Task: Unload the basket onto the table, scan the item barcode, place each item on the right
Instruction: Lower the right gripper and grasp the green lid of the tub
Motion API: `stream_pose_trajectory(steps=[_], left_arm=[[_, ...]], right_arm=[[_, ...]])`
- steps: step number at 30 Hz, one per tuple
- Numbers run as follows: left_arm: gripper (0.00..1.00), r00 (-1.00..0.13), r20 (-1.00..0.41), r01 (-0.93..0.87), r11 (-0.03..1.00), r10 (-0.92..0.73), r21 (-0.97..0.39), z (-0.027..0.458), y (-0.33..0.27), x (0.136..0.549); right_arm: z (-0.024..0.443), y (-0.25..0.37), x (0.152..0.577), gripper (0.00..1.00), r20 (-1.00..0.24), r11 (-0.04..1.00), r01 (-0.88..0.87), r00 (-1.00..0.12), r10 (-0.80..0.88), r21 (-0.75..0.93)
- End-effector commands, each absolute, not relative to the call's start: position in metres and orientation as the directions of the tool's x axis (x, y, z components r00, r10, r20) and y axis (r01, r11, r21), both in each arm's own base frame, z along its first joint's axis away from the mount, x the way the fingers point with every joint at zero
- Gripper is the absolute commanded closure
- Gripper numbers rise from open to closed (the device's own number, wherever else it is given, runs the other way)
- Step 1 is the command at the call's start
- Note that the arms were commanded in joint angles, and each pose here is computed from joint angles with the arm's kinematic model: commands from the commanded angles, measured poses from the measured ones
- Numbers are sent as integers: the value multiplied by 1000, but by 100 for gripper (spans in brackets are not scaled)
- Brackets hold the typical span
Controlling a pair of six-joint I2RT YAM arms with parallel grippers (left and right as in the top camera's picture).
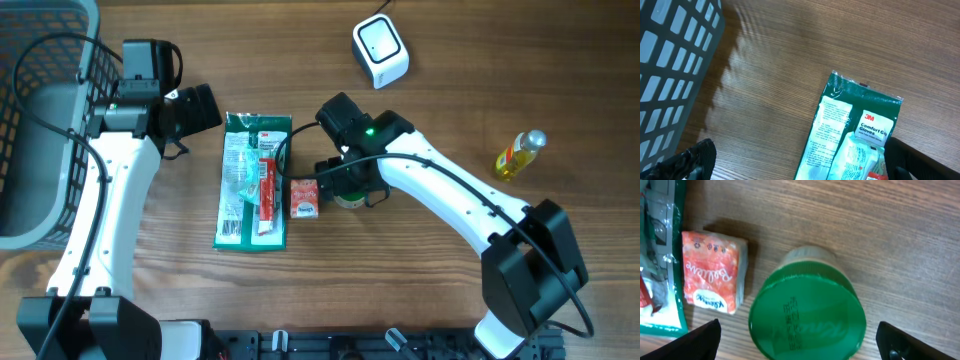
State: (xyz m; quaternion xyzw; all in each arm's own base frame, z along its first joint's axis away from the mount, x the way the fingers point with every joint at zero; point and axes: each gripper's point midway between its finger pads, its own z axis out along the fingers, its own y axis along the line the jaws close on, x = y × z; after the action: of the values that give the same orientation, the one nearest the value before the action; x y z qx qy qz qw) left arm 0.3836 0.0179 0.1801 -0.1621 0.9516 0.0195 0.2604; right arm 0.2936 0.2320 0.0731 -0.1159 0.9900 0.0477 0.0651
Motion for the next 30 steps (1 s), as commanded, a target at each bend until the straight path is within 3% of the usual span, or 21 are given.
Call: stream_pose_trajectory(steps=[1,6,12,15,21,30], left_arm=[[0,-804,-506,-334,941,-311,-49,181,21,385],[0,-804,-507,-333,941,-311,-49,181,21,385],[0,-804,-506,-334,941,-311,-49,181,21,385],[0,-804,-506,-333,942,-311,-49,181,21,385],[0,-804,-507,-333,941,-311,-49,181,21,385],[0,-804,-507,-333,941,-311,-49,181,21,385]], right_arm=[[55,224,289,0,-121,975,-217,-970,-210,46],[52,224,289,0,-123,975,-216,-970,-209,47],[52,219,293,20,-140,977,-211,-968,-207,15],[52,214,296,24,-153,978,-207,-966,-207,-16],[53,194,300,28,-167,985,-136,-974,-153,-107],[53,193,300,27,-167,988,-115,-977,-131,-105]])
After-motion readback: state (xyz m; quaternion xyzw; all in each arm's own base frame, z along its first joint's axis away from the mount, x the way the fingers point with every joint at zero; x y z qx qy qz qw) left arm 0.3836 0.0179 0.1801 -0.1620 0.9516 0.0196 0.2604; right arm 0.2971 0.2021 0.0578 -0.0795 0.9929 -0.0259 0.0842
